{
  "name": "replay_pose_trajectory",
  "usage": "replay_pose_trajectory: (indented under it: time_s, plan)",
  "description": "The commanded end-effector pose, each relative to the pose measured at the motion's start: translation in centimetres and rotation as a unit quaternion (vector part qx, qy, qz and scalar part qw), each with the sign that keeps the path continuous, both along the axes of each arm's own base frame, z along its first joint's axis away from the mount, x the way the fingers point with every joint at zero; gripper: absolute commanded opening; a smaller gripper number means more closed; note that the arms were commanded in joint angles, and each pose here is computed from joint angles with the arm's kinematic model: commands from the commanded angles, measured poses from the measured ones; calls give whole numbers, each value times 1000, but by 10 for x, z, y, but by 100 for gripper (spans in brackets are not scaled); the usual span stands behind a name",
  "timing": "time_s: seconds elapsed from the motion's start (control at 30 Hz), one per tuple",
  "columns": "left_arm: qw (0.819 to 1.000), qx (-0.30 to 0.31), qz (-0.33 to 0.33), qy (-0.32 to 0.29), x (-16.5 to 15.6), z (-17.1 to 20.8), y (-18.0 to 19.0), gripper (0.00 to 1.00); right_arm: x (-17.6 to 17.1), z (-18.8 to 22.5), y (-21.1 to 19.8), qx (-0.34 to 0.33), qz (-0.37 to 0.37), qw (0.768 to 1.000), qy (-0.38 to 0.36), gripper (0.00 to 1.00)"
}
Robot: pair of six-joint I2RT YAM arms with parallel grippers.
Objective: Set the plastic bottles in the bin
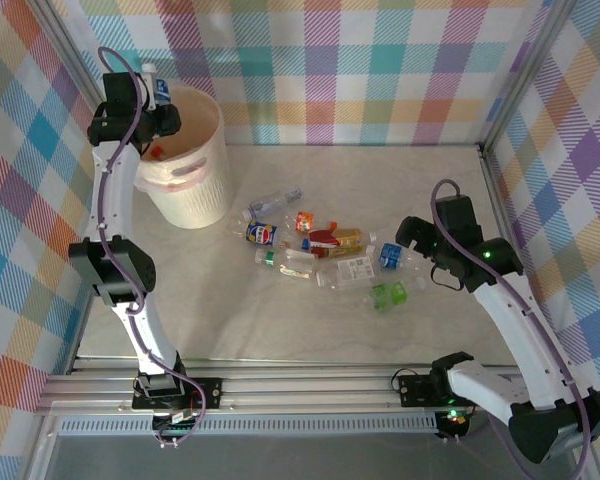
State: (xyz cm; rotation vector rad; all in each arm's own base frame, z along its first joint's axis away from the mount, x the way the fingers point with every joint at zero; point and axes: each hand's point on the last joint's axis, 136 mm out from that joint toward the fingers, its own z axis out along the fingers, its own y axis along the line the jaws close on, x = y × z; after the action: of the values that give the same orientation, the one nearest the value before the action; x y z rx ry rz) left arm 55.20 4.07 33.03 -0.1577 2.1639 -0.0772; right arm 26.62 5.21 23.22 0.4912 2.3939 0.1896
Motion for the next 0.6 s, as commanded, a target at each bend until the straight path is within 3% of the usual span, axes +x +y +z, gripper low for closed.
replay_pose_trajectory:
  time_s: [0.0, 0.27, 0.57]
  plan:
    - [999, 6, -23, 21, -1, -10, -2, 41, -1, 7, -5, 2, -15, 1000, 2, 100]
    - [995, -2, -56, 77, -3, -47, -11, 49, -4, -16, -18, -7, -47, 998, 51, 100]
    - [993, -6, -62, 104, -5, -66, -13, 66, -8, -61, -25, 30, -74, 992, 97, 100]
